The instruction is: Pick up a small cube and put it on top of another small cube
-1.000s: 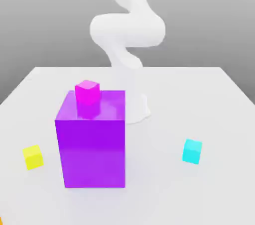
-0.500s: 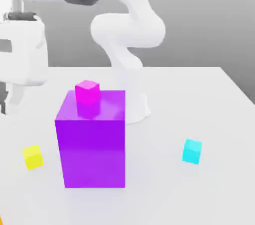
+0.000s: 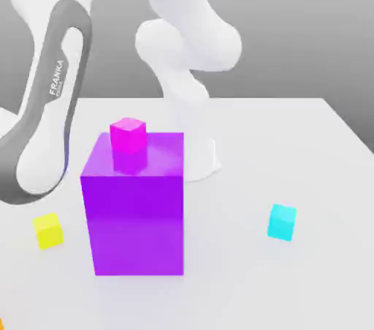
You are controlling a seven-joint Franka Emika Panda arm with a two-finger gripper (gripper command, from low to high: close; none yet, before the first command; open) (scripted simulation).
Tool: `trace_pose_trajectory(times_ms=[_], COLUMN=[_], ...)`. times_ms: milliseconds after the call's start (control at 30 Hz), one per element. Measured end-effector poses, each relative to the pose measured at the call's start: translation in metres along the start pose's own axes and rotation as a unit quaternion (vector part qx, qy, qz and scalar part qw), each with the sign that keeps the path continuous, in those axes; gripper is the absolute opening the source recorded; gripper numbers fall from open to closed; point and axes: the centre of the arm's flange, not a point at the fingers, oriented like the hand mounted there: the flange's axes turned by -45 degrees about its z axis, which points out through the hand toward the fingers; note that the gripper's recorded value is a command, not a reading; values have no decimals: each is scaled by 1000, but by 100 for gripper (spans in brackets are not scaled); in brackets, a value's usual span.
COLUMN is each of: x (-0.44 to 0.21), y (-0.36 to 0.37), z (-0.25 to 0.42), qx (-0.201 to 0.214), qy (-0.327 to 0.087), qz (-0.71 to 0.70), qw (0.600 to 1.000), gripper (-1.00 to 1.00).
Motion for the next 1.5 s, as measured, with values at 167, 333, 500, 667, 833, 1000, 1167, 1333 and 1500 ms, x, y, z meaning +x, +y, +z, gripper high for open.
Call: trace_pose_trajectory(times_ms=[167, 333, 500, 667, 833, 1000, 1167, 1333, 1500], x=[0, 0, -20, -53, -94, -138, -186, -235, -283], y=[0, 0, -8, -16, -23, -21, -16, -9, 2], z=[0, -36, -102, -161, -211, -253, -285, -308, -321], qx=[1, 1, 7, 13, 17, 17, 15, 11, 5], qy=[0, 0, -2, -5, -7, -8, -8, -6, -3], qz=[0, 0, 13, 30, 42, 60, 76, 92, 111], qw=[1000, 1000, 1000, 999, 999, 998, 997, 996, 994], gripper=[-100, -100, -100, -100, -100, -100, -100, -100, -100])
